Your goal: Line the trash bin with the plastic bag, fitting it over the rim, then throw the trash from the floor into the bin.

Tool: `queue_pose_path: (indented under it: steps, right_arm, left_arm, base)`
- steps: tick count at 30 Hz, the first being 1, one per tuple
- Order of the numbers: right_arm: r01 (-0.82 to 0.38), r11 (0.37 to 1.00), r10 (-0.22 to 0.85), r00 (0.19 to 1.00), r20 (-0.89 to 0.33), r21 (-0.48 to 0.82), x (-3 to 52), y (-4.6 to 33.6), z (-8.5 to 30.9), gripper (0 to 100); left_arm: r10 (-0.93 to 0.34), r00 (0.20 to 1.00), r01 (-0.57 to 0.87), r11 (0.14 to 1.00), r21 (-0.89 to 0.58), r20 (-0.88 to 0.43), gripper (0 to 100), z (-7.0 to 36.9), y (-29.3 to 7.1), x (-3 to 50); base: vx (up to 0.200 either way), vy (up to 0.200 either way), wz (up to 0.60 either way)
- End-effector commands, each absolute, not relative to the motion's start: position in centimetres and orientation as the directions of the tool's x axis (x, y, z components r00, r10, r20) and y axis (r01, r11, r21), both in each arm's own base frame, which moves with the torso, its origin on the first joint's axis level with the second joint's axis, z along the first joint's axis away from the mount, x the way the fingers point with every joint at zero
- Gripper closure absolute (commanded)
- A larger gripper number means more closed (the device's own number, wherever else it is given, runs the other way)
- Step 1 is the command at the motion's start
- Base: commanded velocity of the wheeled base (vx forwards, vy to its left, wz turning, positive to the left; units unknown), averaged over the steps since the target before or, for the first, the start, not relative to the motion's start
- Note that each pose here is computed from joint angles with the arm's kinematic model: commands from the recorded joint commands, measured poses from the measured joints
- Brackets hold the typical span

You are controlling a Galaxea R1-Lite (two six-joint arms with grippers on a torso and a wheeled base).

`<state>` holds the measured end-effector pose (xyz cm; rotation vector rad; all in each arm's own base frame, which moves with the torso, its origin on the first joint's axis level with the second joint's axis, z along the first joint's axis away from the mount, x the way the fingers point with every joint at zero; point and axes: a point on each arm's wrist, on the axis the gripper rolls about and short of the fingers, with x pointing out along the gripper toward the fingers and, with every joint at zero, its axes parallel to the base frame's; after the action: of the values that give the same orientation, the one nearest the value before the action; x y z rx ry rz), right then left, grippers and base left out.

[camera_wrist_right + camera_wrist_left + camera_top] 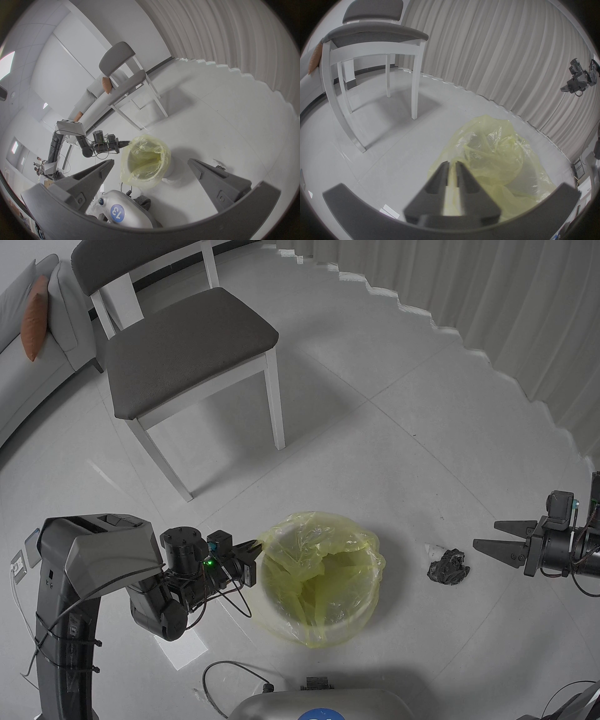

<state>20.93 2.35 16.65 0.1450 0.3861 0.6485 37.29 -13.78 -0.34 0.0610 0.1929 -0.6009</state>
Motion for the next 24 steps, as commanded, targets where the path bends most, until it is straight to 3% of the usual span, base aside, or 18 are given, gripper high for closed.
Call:
queue_pose_path:
  steps: [1, 11, 24]
  right_arm:
    - [-0.553, 0.793, 0.609, 0.730, -0.311, 0.255, 21.2, 2.2, 16.5, 0]
    - [-0.541, 0.799, 0.602, 0.729, -0.327, 0.264, 21.2, 2.1, 16.0, 0]
    - [-0.511, 0.817, 0.575, 0.747, -0.332, 0.265, 21.3, 1.4, 15.9, 0]
  left_arm:
    - [-0.552, 0.811, 0.562, 0.827, -0.002, -0.194, 0, 0.1, -13.5, 37.0]
    - [-0.463, 0.851, 0.475, 0.880, -0.013, -0.249, 0, -0.9, -8.2, 33.5]
    - [-0.475, 0.846, 0.485, 0.874, -0.019, -0.243, 0, -2.4, -9.0, 35.0]
  base:
    - [0.000, 0.000, 0.00]
    - [0.000, 0.000, 0.00]
    - [0.000, 0.000, 0.00]
